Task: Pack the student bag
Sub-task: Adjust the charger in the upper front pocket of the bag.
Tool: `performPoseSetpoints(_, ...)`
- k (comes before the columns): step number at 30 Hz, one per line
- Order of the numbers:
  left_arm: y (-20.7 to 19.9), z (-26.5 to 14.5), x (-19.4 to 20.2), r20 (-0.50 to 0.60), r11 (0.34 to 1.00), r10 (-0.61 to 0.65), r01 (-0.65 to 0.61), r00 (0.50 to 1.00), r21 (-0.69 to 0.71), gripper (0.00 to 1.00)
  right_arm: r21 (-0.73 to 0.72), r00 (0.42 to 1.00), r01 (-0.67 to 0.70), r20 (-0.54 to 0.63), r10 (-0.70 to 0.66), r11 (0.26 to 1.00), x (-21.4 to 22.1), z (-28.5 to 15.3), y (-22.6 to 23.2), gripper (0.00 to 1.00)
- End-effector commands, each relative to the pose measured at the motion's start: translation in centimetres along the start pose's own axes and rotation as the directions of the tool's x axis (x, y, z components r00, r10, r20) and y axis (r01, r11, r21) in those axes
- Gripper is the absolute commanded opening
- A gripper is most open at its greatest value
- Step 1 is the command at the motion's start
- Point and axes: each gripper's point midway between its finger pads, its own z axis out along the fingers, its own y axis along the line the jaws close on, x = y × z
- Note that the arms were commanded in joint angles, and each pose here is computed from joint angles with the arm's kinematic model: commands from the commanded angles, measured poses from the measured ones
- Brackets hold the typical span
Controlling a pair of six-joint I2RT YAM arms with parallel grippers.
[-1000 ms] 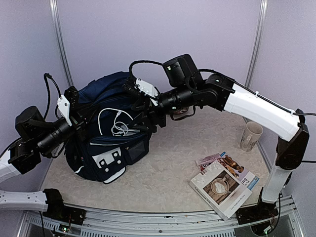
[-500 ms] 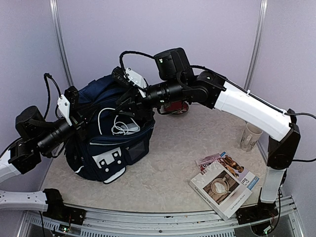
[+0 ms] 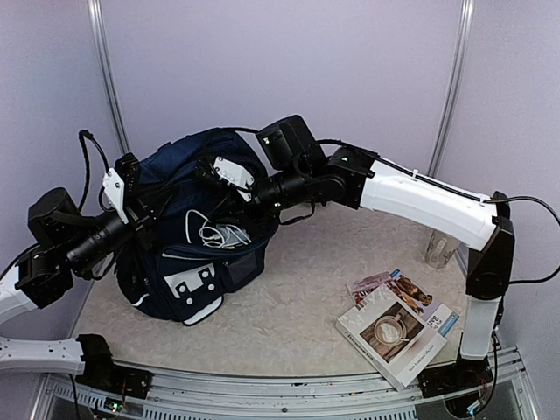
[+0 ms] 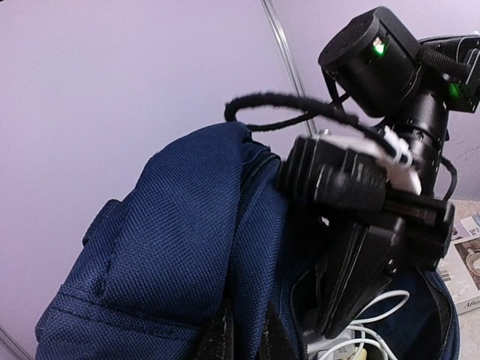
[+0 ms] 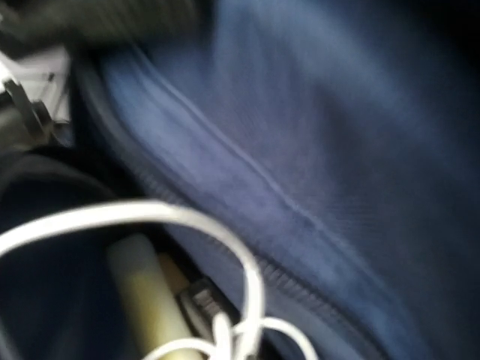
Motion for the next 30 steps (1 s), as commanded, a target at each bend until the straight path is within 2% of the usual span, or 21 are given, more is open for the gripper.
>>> performPoseSetpoints(1,0.0,0.0,-1.7,0.077,0.998,-0.057,0.056,0.995,0.016,0.00,0.027,0.993,0.002,-0.120,0.001,1.000,4.4,3.1,-0.7,0.00)
performPoseSetpoints(10,0.0,-0.2,-2.2,0.103,0.996,-0.084,0.081,0.991,0.034,0.00,0.205,0.966,0.081,-0.256,-0.026,0.975,7.2,4.2,-4.4,0.00)
performPoseSetpoints(12,0.2,-0.2,-2.2,0.104,0.996,-0.086,0.083,0.991,0.031,0.00,0.219,0.966,0.090,-0.258,-0.031,0.972,6.8,3.7,-4.6,0.09)
performPoseSetpoints(16,0.3,-0.1,-2.1,0.102,0.996,-0.086,0.083,0.991,0.029,0.00,0.211,0.983,0.096,-0.176,-0.059,0.973,3.2,1.5,-3.8,0.22)
performPoseSetpoints(22,0.4,0.0,-2.0,0.100,0.996,-0.090,0.087,0.991,0.032,0.00,0.194,0.994,0.093,0.037,-0.101,0.977,-3.6,-3.6,-2.2,0.36)
performPoseSetpoints(26,0.4,0.0,-2.0,0.099,0.996,-0.090,0.087,0.991,0.028,0.00,0.206,0.991,0.093,0.072,-0.110,0.974,-4.8,-5.3,-1.9,0.48)
performPoseSetpoints(30,0.5,0.0,-2.0,0.099,0.996,-0.089,0.086,0.991,0.028,0.00,0.229,0.992,0.081,0.072,-0.100,0.970,-5.0,-6.3,-2.1,0.51)
